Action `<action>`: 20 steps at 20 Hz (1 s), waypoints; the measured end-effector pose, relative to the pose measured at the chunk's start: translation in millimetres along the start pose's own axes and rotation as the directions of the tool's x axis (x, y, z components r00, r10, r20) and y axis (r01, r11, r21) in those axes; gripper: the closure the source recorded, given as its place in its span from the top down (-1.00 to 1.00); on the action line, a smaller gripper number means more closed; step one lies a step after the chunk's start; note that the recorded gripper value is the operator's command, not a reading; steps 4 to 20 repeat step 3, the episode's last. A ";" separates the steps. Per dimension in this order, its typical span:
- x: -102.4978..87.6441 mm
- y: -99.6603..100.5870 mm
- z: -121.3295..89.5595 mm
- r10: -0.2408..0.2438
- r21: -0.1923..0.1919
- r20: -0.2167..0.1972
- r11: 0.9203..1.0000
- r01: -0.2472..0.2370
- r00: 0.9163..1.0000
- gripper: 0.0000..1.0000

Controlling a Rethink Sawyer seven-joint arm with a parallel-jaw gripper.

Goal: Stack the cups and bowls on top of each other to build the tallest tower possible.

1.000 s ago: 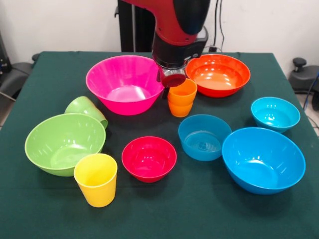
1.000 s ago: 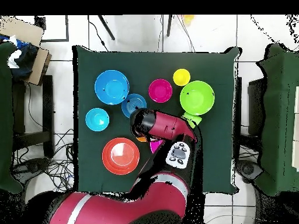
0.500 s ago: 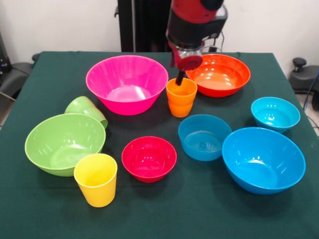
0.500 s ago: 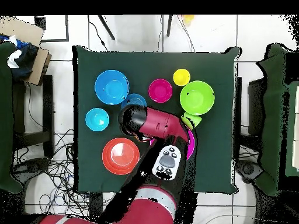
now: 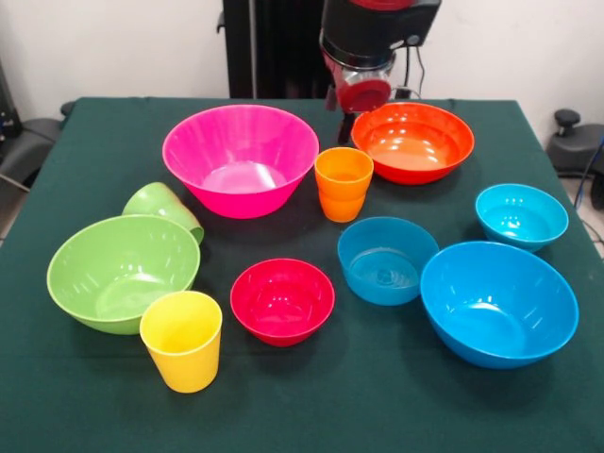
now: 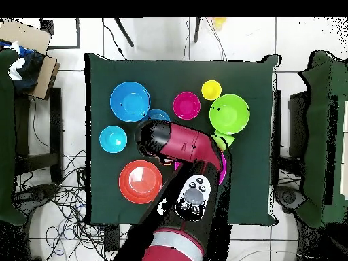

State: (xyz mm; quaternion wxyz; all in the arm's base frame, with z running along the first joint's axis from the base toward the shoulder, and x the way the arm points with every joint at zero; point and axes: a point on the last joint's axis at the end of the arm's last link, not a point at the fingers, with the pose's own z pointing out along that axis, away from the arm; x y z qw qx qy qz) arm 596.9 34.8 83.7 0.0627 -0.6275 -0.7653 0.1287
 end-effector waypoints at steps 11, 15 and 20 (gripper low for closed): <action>-1.4 0.3 -1.5 0.010 -0.003 -0.002 1.000 -0.010 1.000 1.00; -1.4 0.3 -1.5 0.010 -0.003 -0.002 1.000 -0.010 1.000 1.00; -1.4 0.3 -1.5 0.010 -0.003 -0.002 1.000 -0.010 1.000 1.00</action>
